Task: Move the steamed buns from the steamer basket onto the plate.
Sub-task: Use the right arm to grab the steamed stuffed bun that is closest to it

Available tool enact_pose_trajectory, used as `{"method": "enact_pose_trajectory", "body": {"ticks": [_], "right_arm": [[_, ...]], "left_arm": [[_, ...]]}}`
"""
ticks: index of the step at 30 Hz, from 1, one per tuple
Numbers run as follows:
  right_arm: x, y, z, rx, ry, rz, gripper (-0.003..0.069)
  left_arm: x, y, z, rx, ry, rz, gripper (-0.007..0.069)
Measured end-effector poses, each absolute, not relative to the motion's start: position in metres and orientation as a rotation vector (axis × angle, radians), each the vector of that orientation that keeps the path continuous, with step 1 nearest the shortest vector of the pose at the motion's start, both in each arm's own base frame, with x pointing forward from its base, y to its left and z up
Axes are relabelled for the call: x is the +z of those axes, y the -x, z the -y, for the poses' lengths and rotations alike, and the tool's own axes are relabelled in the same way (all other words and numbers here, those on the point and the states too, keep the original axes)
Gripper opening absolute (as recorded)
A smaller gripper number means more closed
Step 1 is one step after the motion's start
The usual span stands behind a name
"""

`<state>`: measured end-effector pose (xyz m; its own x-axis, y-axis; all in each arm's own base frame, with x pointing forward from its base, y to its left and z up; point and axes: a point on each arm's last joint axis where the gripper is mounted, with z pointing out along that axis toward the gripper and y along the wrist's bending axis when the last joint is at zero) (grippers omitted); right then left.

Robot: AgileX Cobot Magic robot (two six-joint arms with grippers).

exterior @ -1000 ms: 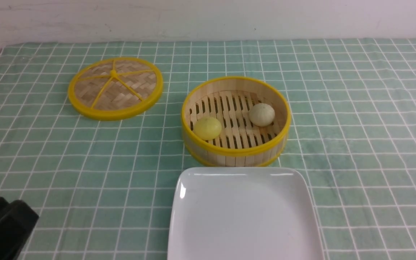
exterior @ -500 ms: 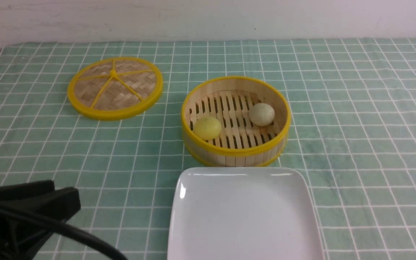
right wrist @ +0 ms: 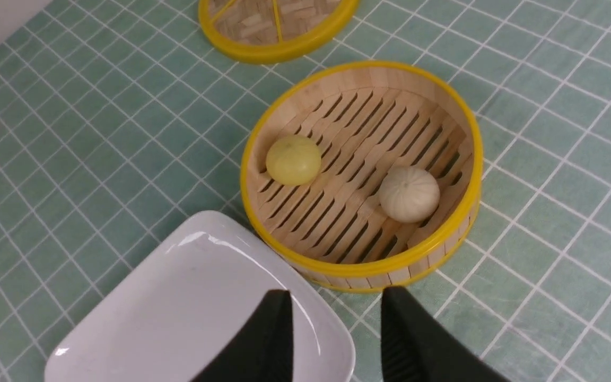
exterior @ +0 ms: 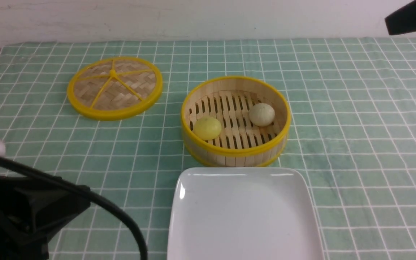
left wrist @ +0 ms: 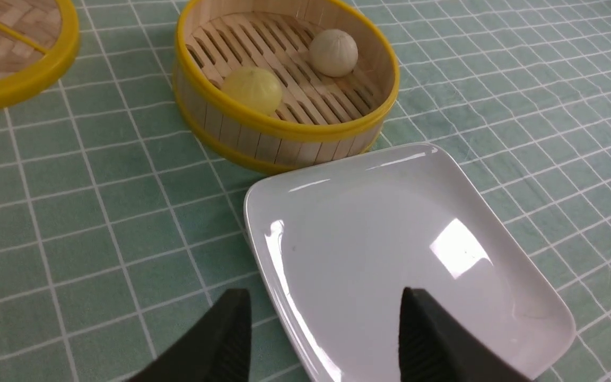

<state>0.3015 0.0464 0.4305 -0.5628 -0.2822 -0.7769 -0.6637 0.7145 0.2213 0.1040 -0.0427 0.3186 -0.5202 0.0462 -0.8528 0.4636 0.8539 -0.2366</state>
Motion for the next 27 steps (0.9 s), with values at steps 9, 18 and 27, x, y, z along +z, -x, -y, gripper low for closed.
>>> {"method": "enact_pose_trajectory", "body": {"ticks": [9, 18, 27], "right_arm": [[0.393, -0.339, -0.113, 0.532, 0.891, -2.366, 0.0366], [0.335, -0.377, -0.166, 0.338, 1.014, -2.504, 0.0426], [0.307, -0.421, -0.184, 0.262, 1.032, -2.489, 0.0426]], "left_arm": [[0.313, -0.119, 0.040, -0.563, -0.326, -2.109, 0.0398], [0.313, -0.122, 0.039, -0.553, -0.314, -2.104, 0.0398], [0.313, -0.122, 0.039, -0.553, -0.313, -2.104, 0.0398]]}}
